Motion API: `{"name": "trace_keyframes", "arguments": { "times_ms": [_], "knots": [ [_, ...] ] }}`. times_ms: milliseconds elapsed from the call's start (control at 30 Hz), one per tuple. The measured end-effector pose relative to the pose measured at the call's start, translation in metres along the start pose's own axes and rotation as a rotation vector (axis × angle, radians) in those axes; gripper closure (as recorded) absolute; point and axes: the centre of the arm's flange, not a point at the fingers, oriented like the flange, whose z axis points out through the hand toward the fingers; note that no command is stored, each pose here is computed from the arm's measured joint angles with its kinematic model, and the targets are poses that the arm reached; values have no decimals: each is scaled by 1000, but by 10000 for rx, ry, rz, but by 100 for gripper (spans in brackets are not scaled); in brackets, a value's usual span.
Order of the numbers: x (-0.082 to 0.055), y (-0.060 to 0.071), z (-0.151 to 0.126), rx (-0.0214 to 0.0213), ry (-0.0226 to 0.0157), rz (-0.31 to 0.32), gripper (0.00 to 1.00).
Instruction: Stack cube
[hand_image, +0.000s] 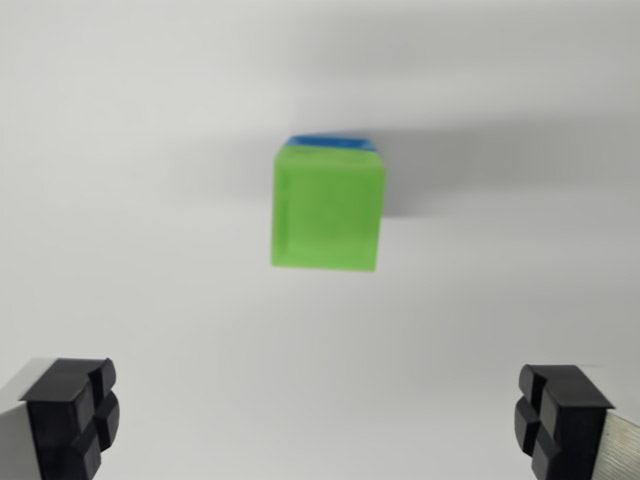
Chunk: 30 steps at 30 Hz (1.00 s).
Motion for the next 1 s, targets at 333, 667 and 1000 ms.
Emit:
{"name": "trace_keyframes", "arguments": {
  "times_ms": [333, 667, 1000],
  "knots": [
    [0, -1, -41, -3, 11, -5, 0],
    [0, -1, -73, 0, 16, -3, 0],
    [0, -1, -98, -6, 16, -3, 0]
  ]
}}
